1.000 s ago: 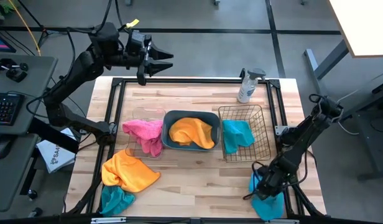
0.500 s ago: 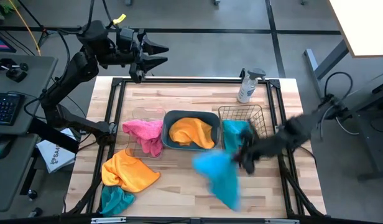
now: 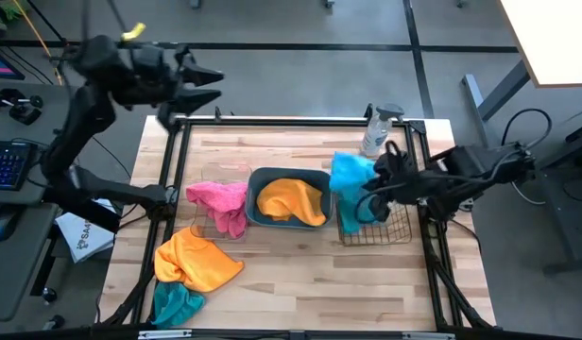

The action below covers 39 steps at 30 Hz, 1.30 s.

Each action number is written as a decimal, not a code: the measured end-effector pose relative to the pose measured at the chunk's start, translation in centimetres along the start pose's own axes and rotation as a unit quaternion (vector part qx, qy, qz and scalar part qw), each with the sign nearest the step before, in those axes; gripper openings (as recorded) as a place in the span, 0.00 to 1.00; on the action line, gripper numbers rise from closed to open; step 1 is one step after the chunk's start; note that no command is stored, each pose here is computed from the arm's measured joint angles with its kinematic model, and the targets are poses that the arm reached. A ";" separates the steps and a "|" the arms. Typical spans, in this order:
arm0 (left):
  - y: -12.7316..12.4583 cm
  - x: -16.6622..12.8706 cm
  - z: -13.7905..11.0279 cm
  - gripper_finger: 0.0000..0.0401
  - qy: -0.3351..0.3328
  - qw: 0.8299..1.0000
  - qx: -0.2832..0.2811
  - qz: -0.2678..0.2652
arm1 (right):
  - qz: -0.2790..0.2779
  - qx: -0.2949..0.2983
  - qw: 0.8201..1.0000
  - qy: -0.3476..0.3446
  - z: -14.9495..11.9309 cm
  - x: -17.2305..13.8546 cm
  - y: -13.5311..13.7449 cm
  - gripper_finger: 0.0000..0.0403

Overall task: Sort microfiber towel by color & place in baskets
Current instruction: Put the right blue microfiber cloth into the wire basket, then put the yellow microfiber cloth into the blue bin

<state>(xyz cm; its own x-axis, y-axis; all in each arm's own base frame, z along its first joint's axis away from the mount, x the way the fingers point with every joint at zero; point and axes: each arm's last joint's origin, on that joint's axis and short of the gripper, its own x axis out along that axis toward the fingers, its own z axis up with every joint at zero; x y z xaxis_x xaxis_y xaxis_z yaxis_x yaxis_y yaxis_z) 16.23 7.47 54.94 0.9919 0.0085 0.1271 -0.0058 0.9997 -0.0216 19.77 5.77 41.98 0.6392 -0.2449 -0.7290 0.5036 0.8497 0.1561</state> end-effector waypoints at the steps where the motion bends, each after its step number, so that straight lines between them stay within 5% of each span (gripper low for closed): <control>1: -0.3 -0.6 0.3 0.44 -0.007 1.000 0.004 -0.001 | -0.008 -0.004 1.000 0.008 -0.4 0.7 -0.1 0.00; 6: -1.8 -3.1 1.5 0.44 -0.037 0.999 0.020 -0.003 | -0.049 -0.003 0.996 0.070 -3.9 4.4 -1.9 0.00; 11: -2.6 -4.4 1.6 0.44 -0.046 0.999 0.022 -0.005 | -0.070 0.079 0.988 0.111 -8.4 5.6 -5.9 0.00; 19: -2.4 -3.5 -0.2 0.44 -0.027 0.999 -0.021 -0.013 | 0.056 0.240 0.969 0.012 -11.7 7.6 -8.4 0.00; 23: -2.2 -2.6 -1.1 0.44 -0.008 0.999 -0.046 -0.016 | 0.058 0.267 0.961 0.032 -12.8 9.4 -8.6 0.02; 27: -2.4 -2.5 -1.3 0.44 -0.003 0.998 -0.053 -0.024 | 0.035 0.263 0.959 0.097 -13.1 9.8 -8.8 0.16; 32: -2.7 -2.6 -1.2 0.44 -0.005 0.998 -0.056 -0.031 | 0.038 0.210 0.973 0.090 -11.0 8.3 -8.3 0.41; 39: -3.0 -1.9 -3.2 0.44 0.094 0.979 -0.170 -0.068 | 0.024 0.162 0.985 -0.048 -5.6 4.4 -7.9 0.70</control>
<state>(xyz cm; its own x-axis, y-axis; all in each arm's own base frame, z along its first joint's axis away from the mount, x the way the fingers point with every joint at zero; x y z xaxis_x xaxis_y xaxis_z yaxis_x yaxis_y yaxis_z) 14.75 4.35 51.63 0.9867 -0.1595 -0.0315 0.1385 0.9263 -0.3505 15.36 0.58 33.79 0.7109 -0.2655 -0.6513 0.6211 0.6715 0.4041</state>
